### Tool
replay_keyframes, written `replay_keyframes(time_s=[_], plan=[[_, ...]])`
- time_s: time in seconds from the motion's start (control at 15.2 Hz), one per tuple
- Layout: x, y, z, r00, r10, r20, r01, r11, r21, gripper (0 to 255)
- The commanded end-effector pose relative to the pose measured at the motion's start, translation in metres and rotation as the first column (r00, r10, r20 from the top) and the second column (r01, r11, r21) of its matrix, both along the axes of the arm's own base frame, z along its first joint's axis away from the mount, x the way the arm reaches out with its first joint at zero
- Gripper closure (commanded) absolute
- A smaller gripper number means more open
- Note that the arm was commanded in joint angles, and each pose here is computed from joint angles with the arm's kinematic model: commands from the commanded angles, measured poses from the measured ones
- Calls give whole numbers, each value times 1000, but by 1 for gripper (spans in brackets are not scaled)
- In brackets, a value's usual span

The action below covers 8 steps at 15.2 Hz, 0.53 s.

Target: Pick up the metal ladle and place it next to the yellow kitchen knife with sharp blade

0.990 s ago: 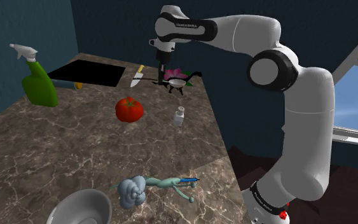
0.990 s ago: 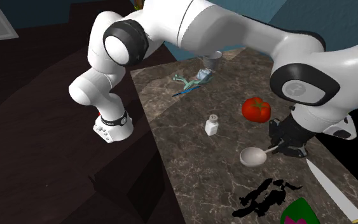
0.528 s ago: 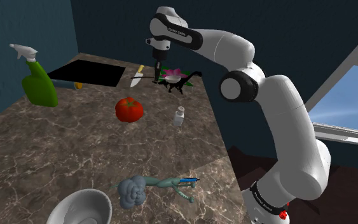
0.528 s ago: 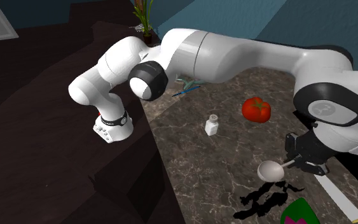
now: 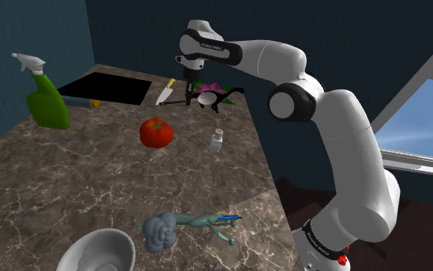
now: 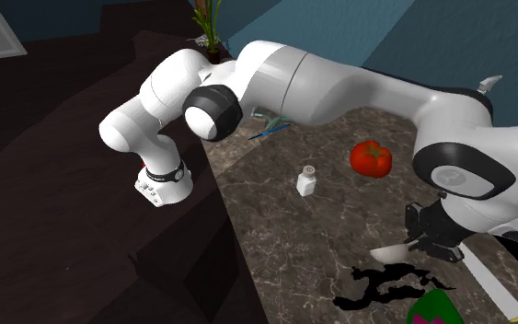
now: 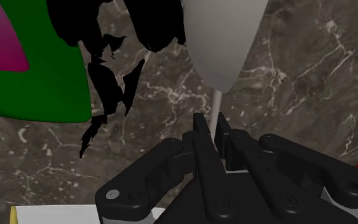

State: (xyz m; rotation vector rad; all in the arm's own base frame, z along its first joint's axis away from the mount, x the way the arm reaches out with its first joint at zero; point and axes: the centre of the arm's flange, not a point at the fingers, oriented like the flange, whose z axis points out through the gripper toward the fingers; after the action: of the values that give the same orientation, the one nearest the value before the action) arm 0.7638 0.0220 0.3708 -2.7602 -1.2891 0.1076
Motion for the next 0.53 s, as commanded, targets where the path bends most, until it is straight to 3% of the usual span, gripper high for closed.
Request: replay_keyframes(time_s=[0.0, 0.46], plan=[[0, 0, -13, 1000, 0, -2, 0, 1000, 0, 255], [0, 0, -21, 1000, 0, -2, 0, 1000, 0, 255]])
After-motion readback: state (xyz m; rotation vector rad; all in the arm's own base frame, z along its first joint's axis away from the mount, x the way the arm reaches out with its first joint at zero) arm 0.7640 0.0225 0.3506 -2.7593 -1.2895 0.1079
